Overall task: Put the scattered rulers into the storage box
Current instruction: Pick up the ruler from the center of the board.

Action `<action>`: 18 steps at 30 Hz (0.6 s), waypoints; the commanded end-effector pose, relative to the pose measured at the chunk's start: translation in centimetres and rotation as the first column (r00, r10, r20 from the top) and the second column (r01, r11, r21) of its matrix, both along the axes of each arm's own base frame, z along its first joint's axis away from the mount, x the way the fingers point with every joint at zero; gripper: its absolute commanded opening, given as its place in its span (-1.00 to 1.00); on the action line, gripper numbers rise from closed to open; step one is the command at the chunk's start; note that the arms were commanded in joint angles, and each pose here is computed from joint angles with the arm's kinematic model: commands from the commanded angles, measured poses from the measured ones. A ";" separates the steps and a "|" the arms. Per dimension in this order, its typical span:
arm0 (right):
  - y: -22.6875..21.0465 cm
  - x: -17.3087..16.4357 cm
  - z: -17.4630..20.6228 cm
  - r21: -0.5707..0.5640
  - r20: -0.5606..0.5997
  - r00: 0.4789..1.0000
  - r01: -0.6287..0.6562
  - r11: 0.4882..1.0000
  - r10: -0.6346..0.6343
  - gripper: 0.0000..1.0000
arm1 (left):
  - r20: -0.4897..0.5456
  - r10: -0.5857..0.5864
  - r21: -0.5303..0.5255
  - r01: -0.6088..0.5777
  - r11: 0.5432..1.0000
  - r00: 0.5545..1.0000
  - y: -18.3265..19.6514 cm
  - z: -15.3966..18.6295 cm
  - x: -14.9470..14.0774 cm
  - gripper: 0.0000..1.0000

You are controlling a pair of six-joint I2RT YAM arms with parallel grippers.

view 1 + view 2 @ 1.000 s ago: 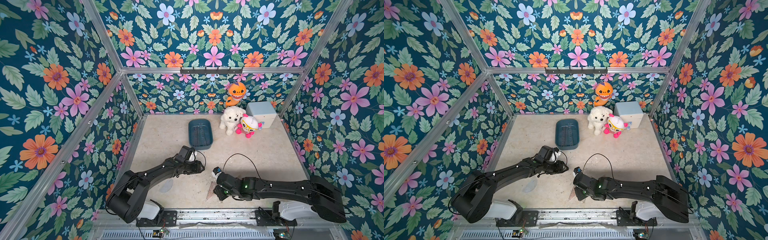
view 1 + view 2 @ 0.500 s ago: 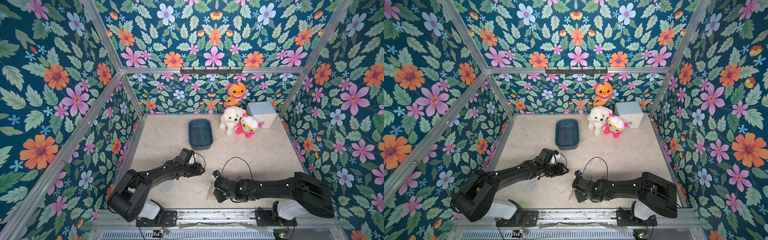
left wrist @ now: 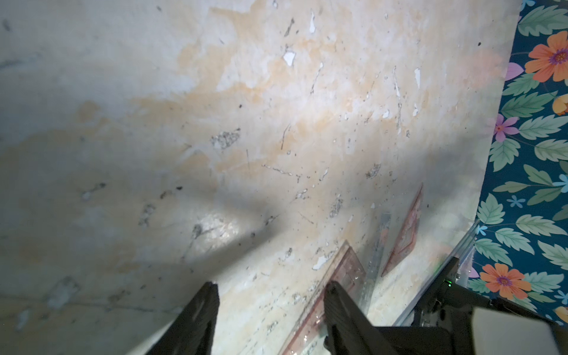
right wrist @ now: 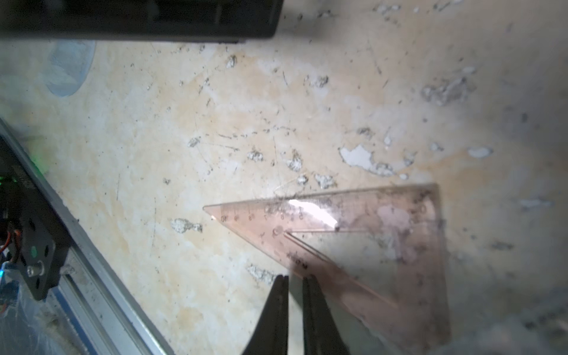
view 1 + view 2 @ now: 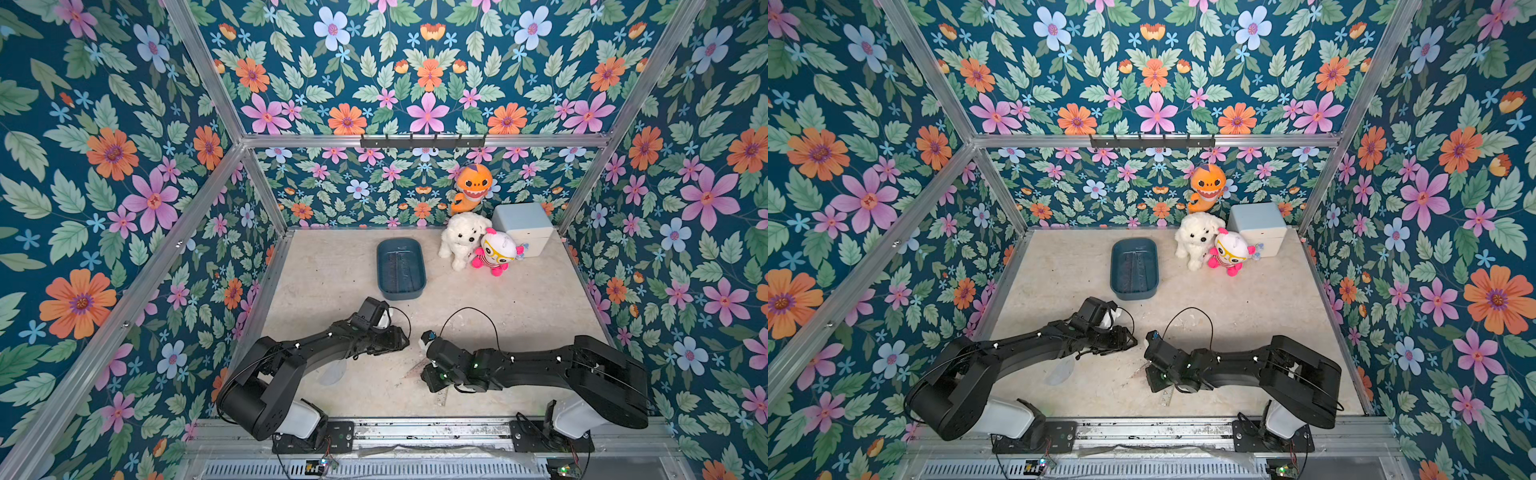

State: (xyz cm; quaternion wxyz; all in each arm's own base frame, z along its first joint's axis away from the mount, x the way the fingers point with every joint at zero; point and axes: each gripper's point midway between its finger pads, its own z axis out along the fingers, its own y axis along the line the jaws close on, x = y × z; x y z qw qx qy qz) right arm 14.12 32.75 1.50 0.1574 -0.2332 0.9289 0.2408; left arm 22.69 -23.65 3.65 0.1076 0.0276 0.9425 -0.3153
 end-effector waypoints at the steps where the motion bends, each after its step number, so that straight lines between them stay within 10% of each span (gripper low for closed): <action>1: -1.5 0.0 -1.6 -0.097 -0.017 0.999 -0.032 0.995 0.030 -0.71 | 0.013 0.010 0.002 -0.010 1.000 1.000 0.0 -0.1 0.5 0.18; 18: -4.2 -0.8 -1.3 -0.143 -0.061 0.998 0.004 0.990 -0.012 -0.71 | 0.003 -0.044 -0.043 0.044 0.998 0.999 -1.9 0.0 1.9 0.00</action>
